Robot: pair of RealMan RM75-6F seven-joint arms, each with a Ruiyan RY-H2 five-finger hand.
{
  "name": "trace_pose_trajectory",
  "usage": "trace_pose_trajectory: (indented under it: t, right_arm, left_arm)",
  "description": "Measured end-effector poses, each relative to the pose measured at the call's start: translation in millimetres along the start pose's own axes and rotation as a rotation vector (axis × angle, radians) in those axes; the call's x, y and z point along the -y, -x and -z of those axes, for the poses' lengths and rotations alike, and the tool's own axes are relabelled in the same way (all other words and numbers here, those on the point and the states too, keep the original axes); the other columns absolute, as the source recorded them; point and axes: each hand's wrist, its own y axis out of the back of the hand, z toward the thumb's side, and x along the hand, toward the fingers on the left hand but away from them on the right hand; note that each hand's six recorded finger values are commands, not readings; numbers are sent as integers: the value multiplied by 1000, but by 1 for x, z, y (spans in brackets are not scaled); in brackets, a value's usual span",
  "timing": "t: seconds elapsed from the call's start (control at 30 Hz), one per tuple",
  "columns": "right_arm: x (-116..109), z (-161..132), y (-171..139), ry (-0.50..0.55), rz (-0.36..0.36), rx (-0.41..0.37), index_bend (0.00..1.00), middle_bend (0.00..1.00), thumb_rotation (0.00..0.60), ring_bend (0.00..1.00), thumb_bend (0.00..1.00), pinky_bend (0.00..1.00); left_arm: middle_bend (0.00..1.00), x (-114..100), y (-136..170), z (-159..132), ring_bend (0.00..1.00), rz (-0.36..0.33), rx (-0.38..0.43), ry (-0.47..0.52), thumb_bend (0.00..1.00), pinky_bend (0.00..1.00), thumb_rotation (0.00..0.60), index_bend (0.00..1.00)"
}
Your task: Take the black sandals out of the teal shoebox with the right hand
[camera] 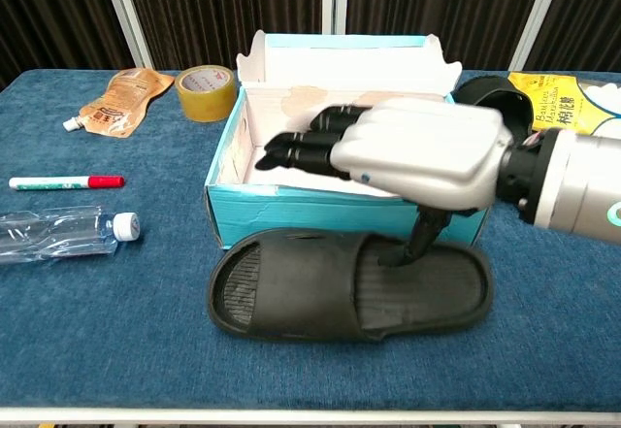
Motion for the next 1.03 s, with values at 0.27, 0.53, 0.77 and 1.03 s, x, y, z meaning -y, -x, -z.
trace_pose_trajectory:
  t: [0.27, 0.53, 0.77, 1.03]
  right_arm:
    - [-35, 44, -41, 48, 151, 181, 47, 99, 600, 27, 127, 20]
    - [-24, 128, -155, 194, 224, 616, 169, 168, 600, 100, 218, 114]
    - [-4, 140, -243, 314, 265, 804, 55, 75, 600, 1, 214, 4]
    - [1, 119, -297, 363, 321, 852, 32, 59, 600, 0, 214, 0]
  left_arm:
    - [92, 1, -1, 1, 0, -6, 5, 8, 68, 45, 600, 123]
    - [93, 8, -3, -1, 0, -3, 15, 17, 69, 45, 600, 123]
    - [93, 16, 2, -11, 0, 5, 26, 27, 68, 44, 600, 123]
    - [93, 16, 9, -20, 0, -8, 24, 35, 68, 43, 600, 123]
